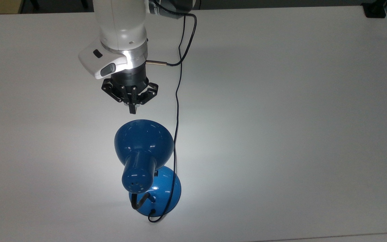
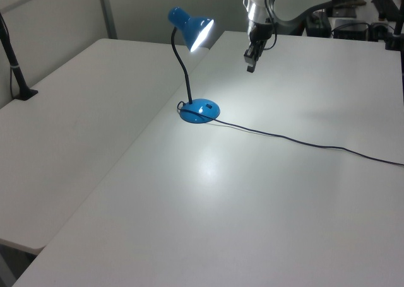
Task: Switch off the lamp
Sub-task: 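Move the gripper down toward the switch on the blue lamp base, then press the switch on the lamp base with the gripper fingers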
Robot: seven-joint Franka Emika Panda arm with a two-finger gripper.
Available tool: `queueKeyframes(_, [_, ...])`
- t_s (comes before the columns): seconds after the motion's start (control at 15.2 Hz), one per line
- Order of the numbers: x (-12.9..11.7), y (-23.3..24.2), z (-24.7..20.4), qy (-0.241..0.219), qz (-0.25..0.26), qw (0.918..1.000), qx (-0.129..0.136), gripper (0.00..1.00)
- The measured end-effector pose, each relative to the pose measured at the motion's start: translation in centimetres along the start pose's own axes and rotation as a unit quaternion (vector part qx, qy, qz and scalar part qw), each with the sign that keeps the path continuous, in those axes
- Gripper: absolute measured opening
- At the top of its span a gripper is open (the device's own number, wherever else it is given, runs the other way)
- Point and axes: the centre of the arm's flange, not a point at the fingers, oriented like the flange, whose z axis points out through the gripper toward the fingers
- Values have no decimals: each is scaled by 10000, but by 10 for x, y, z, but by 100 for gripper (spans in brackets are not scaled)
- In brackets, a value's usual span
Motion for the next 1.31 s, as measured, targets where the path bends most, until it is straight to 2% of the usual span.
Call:
queueKeyframes(0.59, [22, -31, 59, 630, 140, 9979, -99, 1])
queueKeyframes(1.05, [42, -52, 102, 747, 209, 9968, -216, 1])
queueKeyframes(1.31, [49, -60, 122, 1169, 268, 9926, -205, 1])
